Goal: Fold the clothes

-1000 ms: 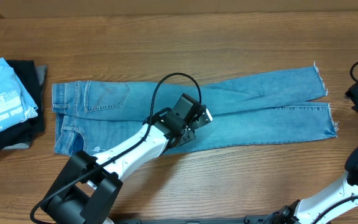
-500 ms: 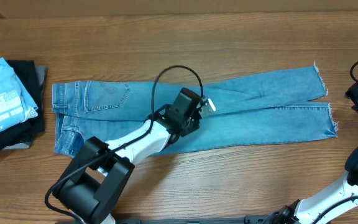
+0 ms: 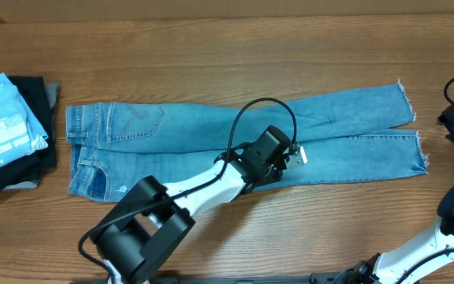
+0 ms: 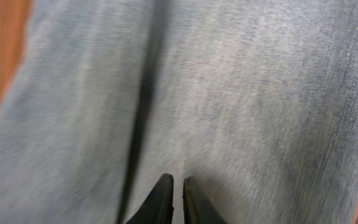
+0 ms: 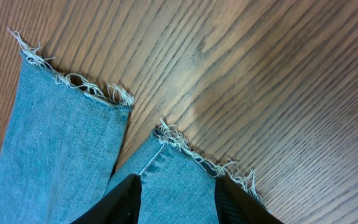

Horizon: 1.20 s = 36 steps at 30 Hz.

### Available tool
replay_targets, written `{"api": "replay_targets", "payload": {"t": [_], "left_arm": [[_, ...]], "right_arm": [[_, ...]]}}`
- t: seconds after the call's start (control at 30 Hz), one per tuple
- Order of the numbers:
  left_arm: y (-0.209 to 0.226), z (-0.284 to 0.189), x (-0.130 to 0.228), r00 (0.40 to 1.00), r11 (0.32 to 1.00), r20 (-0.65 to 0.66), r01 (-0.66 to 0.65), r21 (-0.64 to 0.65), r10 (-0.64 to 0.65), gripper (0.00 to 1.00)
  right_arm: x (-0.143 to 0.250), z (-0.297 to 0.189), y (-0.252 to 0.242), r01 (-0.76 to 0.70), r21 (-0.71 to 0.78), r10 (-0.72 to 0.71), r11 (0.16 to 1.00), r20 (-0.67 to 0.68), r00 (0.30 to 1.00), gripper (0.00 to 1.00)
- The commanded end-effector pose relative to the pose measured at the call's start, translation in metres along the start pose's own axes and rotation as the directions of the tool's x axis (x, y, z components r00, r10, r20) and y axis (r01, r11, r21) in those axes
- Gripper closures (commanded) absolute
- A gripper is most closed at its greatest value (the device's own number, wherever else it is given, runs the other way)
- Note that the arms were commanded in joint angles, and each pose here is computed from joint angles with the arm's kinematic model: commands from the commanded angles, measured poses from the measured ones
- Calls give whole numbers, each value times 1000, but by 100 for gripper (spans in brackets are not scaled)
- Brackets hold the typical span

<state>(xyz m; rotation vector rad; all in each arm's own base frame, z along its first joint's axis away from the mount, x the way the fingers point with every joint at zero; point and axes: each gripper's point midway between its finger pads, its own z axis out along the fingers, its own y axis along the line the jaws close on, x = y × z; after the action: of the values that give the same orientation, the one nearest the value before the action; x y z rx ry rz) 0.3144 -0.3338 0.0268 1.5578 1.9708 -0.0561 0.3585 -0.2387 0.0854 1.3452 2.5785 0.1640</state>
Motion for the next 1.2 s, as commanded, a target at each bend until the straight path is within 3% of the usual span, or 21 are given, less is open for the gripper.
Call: {"api": "replay_targets", "payload": {"t": [0.0,0.1,0.17,0.33,0.5,0.63,0.7,0.73,0.77,0.83,0.9,1.0,1.07,1.13,1.17], "left_arm": [[-16,19,-7,999,997,45,-19,81,15,91],[-33,28,-16,996,981,79,33,190,-49,93],[-20,34,-19,987,976,93,112,187,-131,93],[80,35,3,965,969,121,239,-56,-231,93],[169,14,5,931,890,255,335,-310,-262,94],[201,-2,-12,898,851,313,407,-331,-308,95],[199,-17,5,884,810,187,467,-354,-428,96],[195,-37,27,838,751,90,526,-400,-539,93],[191,-68,48,735,643,48,621,-448,-676,86],[181,-117,76,561,479,34,736,-479,-827,77],[175,-178,131,244,156,94,827,-540,-965,72],[171,-194,197,10,-70,134,815,-576,-991,63],[171,-191,246,-116,-183,152,799,-573,-982,61],[177,-201,304,-216,-298,208,760,-577,-954,61],[179,-205,321,-228,-322,230,746,-583,-946,61]], "right_arm": [[-6,-14,9,15,-24,-14,1000,38,999,57],[-7,-14,9,16,-24,-15,1000,38,999,57],[-7,-14,9,16,-24,-15,1000,38,999,57],[-6,-14,9,16,-24,-15,1000,37,999,57],[-6,-14,9,16,-23,-15,1000,36,999,58],[-6,-14,9,16,-23,-15,1000,36,999,58],[-6,-14,9,16,-24,-15,1000,37,999,58],[-6,-14,9,16,-23,-15,1000,37,999,57],[-6,-14,9,16,-23,-15,1000,37,999,56],[-6,-14,9,16,-24,-15,1000,38,999,56],[-5,-14,8,15,-22,-15,1000,34,999,56],[-4,-14,8,23,-20,-22,1000,27,999,55],[1,-14,6,37,-13,-37,999,8,999,55],[2,-14,6,41,-12,-40,999,5,999,52],[2,-14,6,40,-12,-40,999,4,999,51]]}}
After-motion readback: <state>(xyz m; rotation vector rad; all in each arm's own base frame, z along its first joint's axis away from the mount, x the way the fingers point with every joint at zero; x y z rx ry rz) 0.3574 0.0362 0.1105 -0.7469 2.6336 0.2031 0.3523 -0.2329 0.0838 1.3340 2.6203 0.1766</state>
